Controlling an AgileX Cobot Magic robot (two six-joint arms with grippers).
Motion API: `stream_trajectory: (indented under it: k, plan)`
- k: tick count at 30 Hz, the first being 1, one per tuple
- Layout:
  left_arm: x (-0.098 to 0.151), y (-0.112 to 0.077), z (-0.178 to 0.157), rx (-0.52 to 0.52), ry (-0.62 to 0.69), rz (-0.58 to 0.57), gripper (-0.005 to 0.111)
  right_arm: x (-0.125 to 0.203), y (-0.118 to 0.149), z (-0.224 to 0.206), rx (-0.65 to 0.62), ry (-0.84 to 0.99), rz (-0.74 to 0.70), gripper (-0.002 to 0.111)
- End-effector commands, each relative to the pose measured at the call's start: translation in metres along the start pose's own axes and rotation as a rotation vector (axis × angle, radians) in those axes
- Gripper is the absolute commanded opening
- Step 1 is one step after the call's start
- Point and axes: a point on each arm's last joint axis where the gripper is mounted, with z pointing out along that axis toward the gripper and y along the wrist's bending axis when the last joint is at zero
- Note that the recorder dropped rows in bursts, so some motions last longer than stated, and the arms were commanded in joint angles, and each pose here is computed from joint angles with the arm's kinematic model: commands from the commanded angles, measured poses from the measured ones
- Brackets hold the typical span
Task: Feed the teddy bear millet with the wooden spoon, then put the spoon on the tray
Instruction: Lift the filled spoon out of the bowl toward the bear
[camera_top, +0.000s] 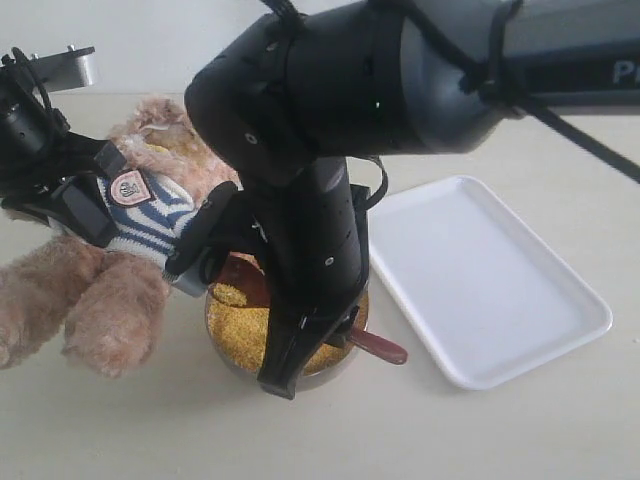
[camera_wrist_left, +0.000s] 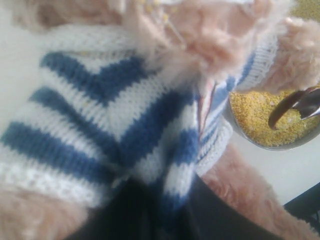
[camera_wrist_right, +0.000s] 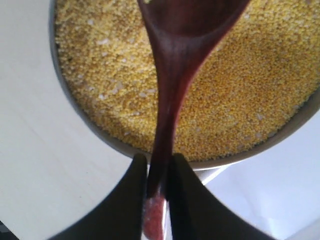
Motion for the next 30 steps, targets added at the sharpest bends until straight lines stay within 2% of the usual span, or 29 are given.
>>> stream_trajectory:
  k: [1, 11, 17, 30]
  plan:
    - [0.001, -0.002, -0.004, 0.017, -0.01, 0.005, 0.004, 0.002, -0.006, -0.005, -0.015, -0.018, -0.014, 0.0]
    - [0.001, -0.002, -0.004, 0.017, -0.01, 0.005, 0.004, 0.007, -0.019, -0.003, -0.085, -0.032, 0.005, 0.0]
    - [0.001, -0.002, -0.004, 0.017, -0.01, 0.005, 0.004, 0.008, -0.024, -0.003, -0.169, -0.057, 0.038, 0.0]
    - [0.001, -0.002, -0.004, 0.017, -0.01, 0.005, 0.004, 0.012, -0.034, -0.001, -0.232, -0.079, 0.091, 0.0]
